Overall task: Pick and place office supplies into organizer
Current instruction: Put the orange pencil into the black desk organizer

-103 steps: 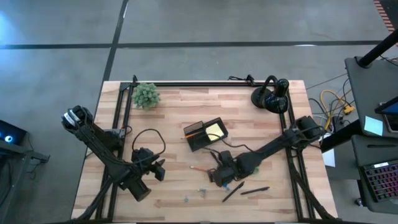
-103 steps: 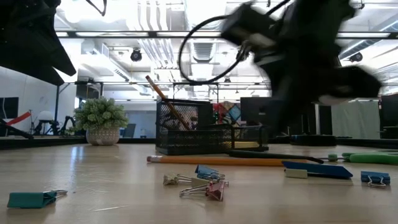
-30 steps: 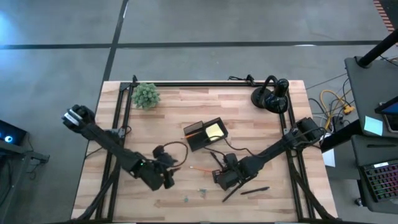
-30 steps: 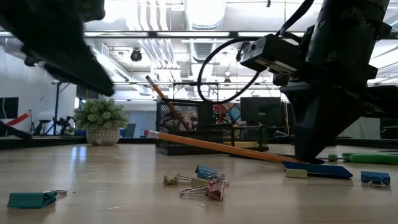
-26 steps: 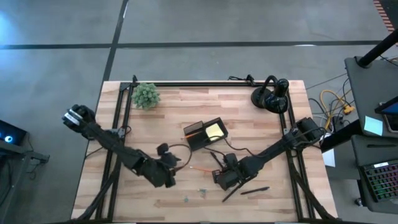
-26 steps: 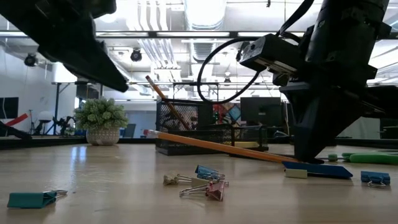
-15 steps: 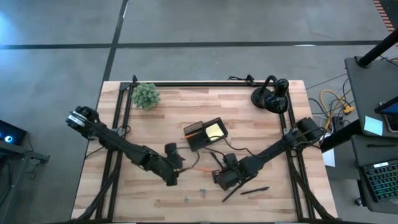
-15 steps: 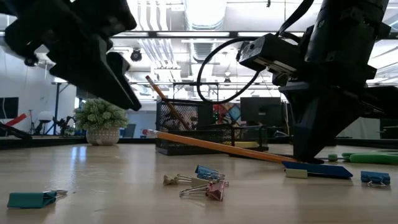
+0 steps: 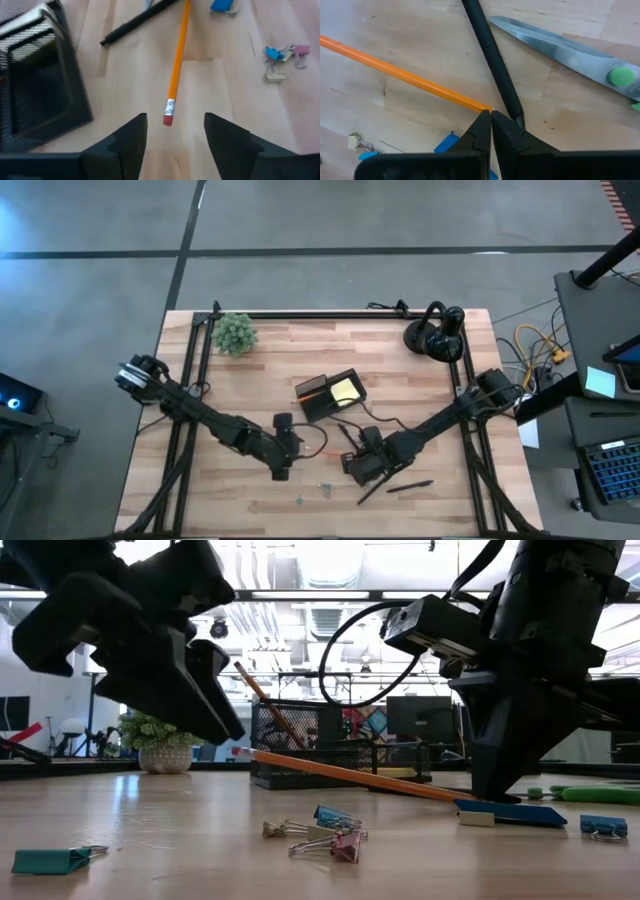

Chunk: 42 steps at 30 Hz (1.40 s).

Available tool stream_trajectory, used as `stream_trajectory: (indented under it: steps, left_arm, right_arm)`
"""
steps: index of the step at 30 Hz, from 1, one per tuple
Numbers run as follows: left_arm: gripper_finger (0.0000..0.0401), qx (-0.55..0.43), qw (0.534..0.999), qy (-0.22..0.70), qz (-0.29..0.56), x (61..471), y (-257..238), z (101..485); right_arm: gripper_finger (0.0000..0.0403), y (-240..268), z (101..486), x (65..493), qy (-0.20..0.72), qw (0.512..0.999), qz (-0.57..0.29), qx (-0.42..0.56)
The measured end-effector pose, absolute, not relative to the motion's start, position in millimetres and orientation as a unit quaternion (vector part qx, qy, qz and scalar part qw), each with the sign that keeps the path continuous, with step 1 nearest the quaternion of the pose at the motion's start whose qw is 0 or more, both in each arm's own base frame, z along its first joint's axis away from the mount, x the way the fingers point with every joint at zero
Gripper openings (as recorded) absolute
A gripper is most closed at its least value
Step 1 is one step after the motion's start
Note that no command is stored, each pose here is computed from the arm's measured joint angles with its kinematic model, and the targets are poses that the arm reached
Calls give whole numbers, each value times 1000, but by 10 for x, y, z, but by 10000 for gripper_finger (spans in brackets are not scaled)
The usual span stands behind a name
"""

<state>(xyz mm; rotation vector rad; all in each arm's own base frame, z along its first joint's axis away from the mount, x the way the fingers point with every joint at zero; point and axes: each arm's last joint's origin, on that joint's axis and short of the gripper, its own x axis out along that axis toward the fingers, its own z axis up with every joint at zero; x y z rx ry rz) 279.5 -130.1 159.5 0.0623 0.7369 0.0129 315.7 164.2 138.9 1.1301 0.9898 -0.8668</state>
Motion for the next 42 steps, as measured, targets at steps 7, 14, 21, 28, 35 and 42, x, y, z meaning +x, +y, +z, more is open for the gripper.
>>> stream_trajectory:
  steps: [7, 14, 21, 28, 35, 42]
  left_arm:
    - [145, 29, 934, 356, 11, 2829, -1287, 1566]
    - [143, 31, 933, 359, 12, 2870, -1277, 1494]
    - [143, 40, 937, 346, -1, 2925, -1290, 1466]
    - [141, 42, 933, 357, -6, 2919, -1288, 1421]
    - [81, 42, 933, 356, -4, 2919, -1286, 1421]
    - [36, 43, 933, 356, -2, 2921, -1280, 1420]
  right_arm:
    - [9, 1642, 1389, 3156, 437, 648, -380, 494]
    - [9, 1642, 1389, 3156, 438, 649, -379, 493]
    - [9, 1642, 1390, 3156, 440, 653, -376, 488]
    - [9, 1642, 1389, 3156, 441, 653, -376, 488]
    - [9, 1642, 1389, 3155, 441, 653, -376, 488]
    - [9, 1642, 1389, 3155, 441, 654, -375, 487]
